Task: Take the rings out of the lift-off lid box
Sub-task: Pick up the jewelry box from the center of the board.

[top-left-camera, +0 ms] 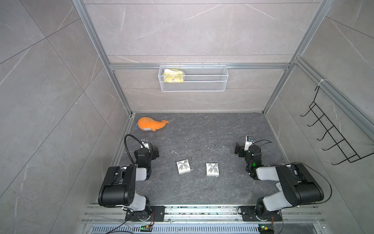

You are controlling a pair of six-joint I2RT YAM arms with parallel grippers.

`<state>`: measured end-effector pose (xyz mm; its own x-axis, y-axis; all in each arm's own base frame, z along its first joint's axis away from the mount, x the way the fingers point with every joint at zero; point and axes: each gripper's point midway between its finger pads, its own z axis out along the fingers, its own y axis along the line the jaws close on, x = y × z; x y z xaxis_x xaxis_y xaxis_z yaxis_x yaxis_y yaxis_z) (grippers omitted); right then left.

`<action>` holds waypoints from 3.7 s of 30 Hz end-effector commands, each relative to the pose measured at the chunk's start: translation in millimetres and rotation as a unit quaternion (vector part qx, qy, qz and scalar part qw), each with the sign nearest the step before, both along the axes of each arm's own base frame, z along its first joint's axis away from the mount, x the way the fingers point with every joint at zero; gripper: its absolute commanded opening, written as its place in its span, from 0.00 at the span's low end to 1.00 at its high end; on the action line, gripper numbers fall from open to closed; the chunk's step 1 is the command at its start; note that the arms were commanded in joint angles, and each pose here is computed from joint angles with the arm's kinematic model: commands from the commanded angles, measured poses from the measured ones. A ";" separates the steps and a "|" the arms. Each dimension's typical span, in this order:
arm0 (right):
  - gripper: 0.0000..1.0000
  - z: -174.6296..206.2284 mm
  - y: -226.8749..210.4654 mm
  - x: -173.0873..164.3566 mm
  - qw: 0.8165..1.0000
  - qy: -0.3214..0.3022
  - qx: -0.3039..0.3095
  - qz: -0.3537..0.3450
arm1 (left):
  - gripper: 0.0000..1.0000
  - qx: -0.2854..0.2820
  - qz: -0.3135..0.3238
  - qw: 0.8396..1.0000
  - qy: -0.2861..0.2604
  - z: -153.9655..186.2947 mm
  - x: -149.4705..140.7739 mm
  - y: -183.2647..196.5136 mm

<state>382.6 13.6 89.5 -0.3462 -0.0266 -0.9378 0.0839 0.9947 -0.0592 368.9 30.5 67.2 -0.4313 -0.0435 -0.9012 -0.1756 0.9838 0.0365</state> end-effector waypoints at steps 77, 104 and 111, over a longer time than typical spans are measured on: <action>0.99 -22.4 232.1 -161.5 0.906 0.416 0.027 0.078 | 1.00 -0.257 0.078 0.935 0.231 116.7 -122.8 -59.4; 0.94 -46.7 227.1 -143.9 0.889 0.452 0.038 0.059 | 1.00 -0.251 0.069 0.935 0.239 113.4 -121.9 -64.2; 0.92 -50.8 227.4 -144.5 0.887 0.457 0.038 0.055 | 1.00 -0.251 0.070 0.935 0.242 112.2 -122.1 -64.3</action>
<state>235.3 238.9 38.5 -0.9608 -0.0569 -0.2713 -0.0642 0.9978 0.0181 250.8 -32.0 182.8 -0.7173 -0.5195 -0.4644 -0.4040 0.8531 -0.3303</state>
